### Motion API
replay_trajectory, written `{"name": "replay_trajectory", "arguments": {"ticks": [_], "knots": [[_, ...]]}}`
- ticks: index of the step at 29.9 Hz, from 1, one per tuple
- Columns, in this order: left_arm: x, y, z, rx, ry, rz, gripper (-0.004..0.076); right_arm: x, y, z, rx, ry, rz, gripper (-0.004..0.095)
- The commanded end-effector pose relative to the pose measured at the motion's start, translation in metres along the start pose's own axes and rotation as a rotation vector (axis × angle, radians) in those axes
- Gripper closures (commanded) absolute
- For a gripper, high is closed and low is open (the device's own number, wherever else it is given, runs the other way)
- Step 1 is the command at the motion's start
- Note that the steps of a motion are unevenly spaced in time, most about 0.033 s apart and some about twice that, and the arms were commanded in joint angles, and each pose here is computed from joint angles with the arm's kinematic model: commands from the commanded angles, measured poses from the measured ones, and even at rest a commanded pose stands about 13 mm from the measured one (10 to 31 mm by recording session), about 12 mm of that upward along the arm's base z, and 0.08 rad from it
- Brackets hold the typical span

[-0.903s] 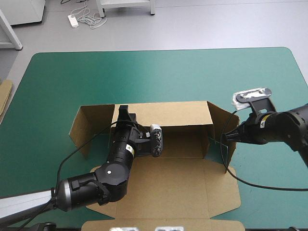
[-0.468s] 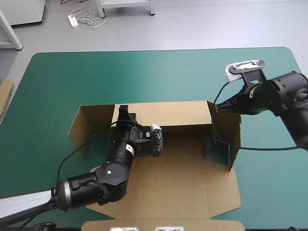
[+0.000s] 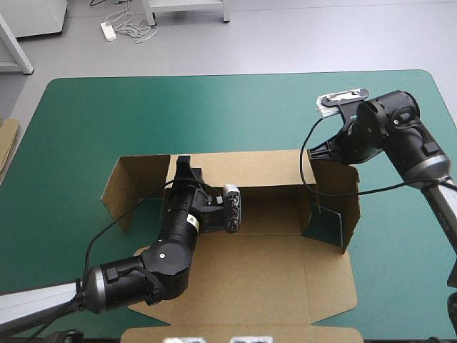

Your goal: Fold the box

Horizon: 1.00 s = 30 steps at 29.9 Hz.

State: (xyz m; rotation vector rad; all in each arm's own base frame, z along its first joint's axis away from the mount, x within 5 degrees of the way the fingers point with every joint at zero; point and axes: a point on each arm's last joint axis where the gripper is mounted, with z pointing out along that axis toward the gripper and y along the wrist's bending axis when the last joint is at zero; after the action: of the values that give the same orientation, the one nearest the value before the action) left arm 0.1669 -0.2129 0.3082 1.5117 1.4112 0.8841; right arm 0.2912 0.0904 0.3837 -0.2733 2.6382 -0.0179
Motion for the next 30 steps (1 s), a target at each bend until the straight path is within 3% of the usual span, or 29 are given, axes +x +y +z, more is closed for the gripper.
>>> {"name": "replay_trajectory", "arguments": {"ticks": [1, 17, 22, 30], "knots": [[-0.002, 0.014, -0.006, -0.049, -0.040, -0.028, 0.0733, 0.007, -0.002, -0.034, -0.053, -0.079, -0.002, 0.0912], [-0.001, 0.014, -0.006, -0.053, -0.023, -0.029, 0.0733, 0.041, 0.001, -0.011, -0.081, 0.003, -0.014, 0.0912], [0.001, 0.015, -0.006, -0.056, -0.010, -0.030, 0.0733, 0.055, 0.004, -0.014, -0.139, -0.064, -0.030, 0.0912], [0.001, 0.015, -0.006, -0.057, -0.009, -0.034, 0.0733, 0.080, 0.005, -0.001, -0.162, -0.138, -0.052, 0.0912]]}}
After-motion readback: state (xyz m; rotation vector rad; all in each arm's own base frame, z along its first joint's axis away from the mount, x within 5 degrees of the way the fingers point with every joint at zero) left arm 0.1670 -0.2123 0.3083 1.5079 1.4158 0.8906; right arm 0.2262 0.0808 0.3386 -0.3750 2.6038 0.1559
